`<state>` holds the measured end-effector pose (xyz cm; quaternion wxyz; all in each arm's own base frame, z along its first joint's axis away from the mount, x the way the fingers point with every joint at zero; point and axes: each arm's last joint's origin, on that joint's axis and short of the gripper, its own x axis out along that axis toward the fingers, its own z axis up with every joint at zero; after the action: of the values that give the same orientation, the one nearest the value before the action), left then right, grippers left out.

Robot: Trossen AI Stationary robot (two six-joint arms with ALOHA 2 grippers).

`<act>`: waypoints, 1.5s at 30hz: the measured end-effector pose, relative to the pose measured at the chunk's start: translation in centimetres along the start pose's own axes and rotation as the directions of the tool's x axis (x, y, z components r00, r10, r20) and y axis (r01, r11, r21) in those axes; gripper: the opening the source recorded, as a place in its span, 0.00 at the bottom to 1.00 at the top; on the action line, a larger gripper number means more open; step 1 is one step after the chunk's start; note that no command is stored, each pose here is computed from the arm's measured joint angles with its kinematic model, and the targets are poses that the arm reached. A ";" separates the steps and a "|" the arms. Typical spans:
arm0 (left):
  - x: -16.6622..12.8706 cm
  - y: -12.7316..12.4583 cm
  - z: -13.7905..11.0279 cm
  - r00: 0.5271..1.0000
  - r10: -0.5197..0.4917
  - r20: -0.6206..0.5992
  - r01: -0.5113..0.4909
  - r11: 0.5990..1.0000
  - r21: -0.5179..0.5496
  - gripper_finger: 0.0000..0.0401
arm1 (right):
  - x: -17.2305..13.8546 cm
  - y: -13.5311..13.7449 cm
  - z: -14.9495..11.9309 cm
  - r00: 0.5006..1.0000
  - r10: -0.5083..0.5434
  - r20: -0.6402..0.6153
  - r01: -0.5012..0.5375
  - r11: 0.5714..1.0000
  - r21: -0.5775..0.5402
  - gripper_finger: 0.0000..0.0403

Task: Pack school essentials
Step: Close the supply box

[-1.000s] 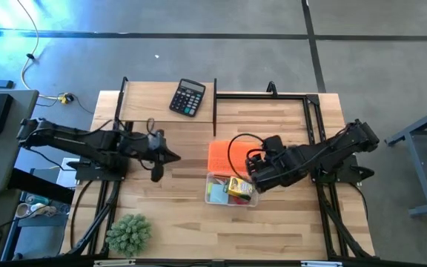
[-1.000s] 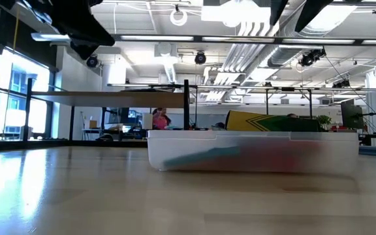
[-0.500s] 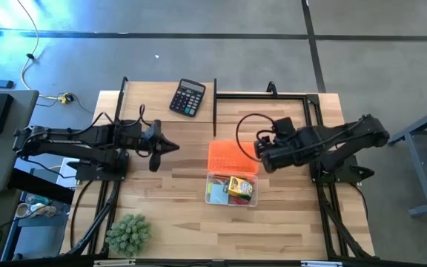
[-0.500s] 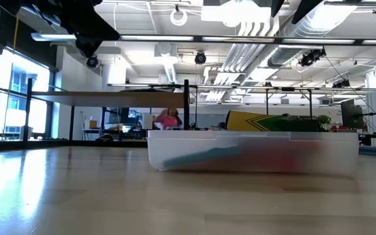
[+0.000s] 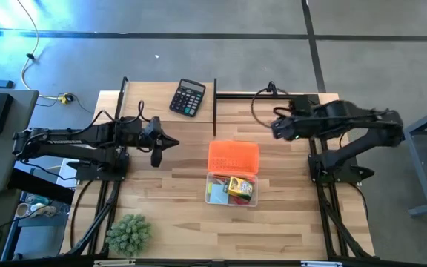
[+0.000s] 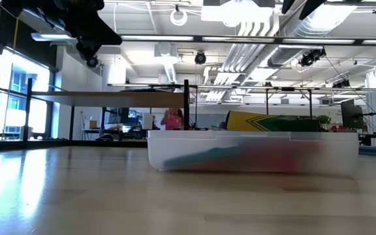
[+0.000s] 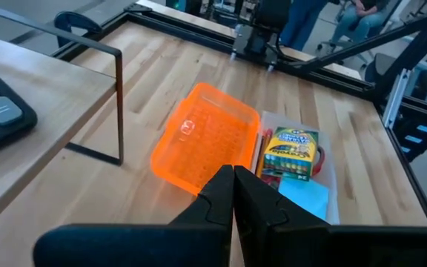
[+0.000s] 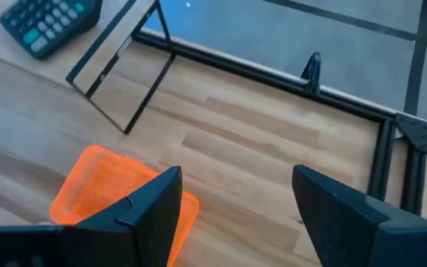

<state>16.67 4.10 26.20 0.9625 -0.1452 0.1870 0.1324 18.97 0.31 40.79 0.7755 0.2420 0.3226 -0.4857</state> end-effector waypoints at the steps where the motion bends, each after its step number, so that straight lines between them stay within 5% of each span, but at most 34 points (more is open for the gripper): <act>1: 0.0 0.0 0.0 1.000 0.002 0.000 -0.002 1.000 -0.001 0.00 | -0.2 -0.5 0.2 1.000 0.005 0.005 -0.005 1.000 0.000 0.61; 12: 0.0 0.1 0.0 1.000 0.005 0.002 -0.005 1.000 -0.010 0.10 | -2.5 -5.2 1.3 0.995 0.069 0.075 -0.065 0.996 -0.059 0.61; 28: 0.0 0.3 0.1 0.995 0.094 0.028 -0.090 0.988 -0.124 0.47 | -4.6 -9.7 2.0 0.974 0.130 0.184 -0.098 0.979 -0.177 0.61; 39: 0.0 0.4 0.2 0.993 0.110 0.037 -0.105 0.986 -0.127 0.48 | -1.6 -9.3 -0.2 0.987 0.110 0.113 -0.077 0.962 -0.263 0.61; 45: 0.0 0.3 0.3 0.994 0.103 0.045 -0.094 0.981 -0.168 0.48 | 1.0 -8.1 -1.9 0.968 0.236 0.084 -0.209 0.947 -0.244 0.61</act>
<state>16.64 4.51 26.38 0.9441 -0.2116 0.1566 0.1986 11.42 -2.30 38.30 0.8653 0.1566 0.3037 -0.3667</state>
